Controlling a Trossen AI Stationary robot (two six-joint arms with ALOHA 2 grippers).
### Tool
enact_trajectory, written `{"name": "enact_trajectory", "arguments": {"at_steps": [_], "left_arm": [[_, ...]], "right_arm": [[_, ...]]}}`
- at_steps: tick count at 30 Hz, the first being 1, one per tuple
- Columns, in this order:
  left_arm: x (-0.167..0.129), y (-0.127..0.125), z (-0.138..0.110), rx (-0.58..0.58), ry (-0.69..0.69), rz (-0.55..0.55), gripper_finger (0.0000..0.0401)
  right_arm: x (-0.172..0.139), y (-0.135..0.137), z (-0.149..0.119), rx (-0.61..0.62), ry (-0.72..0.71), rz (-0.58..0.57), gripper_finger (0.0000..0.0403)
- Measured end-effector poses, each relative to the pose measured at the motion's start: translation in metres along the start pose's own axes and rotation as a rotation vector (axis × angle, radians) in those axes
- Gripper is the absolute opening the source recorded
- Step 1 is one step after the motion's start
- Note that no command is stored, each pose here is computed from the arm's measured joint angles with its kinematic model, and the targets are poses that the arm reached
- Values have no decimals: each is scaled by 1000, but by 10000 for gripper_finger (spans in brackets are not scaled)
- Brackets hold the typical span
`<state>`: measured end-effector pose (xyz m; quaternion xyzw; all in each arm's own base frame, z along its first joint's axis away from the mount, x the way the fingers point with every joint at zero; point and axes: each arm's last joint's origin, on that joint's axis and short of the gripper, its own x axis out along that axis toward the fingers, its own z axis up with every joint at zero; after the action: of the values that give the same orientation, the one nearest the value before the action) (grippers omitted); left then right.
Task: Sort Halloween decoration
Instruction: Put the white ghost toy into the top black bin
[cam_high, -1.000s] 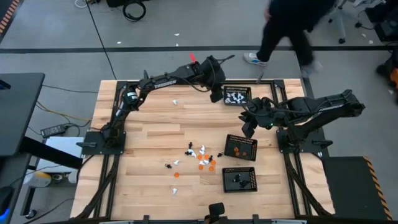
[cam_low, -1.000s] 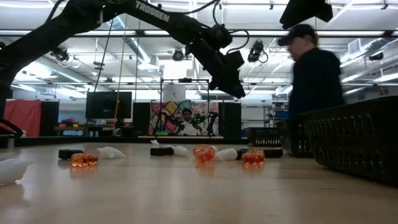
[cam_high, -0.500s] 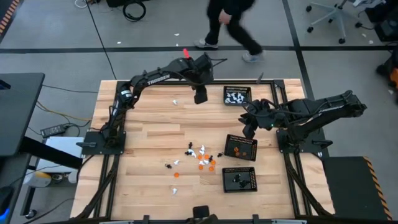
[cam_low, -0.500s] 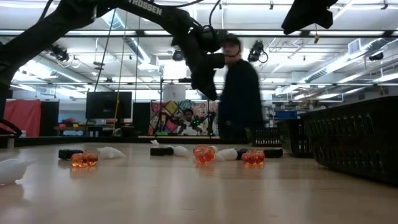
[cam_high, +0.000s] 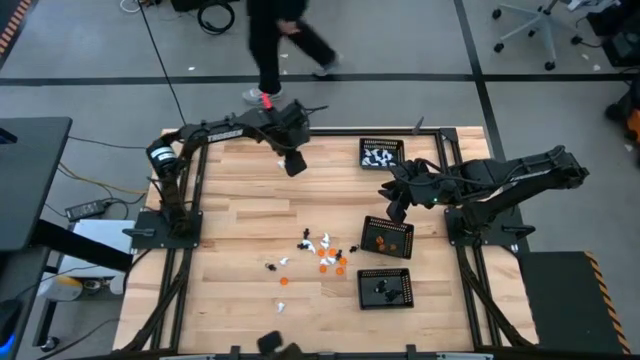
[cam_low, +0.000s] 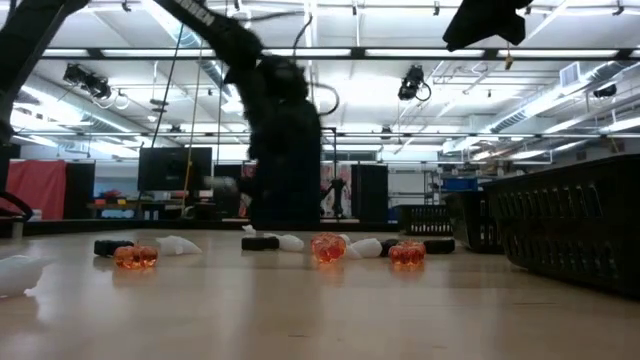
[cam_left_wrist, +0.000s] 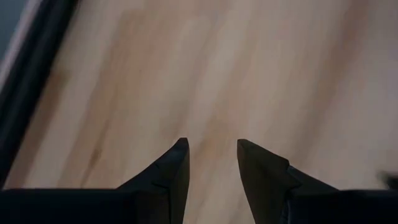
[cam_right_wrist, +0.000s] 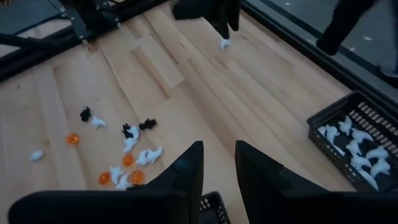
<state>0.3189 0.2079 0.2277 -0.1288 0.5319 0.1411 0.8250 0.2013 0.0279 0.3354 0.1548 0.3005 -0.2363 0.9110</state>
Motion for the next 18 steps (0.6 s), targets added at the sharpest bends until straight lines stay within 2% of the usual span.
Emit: {"name": "enact_trajectory", "arguments": {"at_steps": [3,6,11,18], "left_arm": [[14,17,-21,-134,7,28,142],[24,31,-36,-212,28,48,150],[29,39,-44,-294,42,214,183],[46,37,-51,-382,123,187,218]], "right_arm": [[3,3,0,-13,13,26,98],[6,6,0,-16,23,49,98],[7,8,1,-5,28,75,98],[8,9,2,-21,19,80,98]]}}
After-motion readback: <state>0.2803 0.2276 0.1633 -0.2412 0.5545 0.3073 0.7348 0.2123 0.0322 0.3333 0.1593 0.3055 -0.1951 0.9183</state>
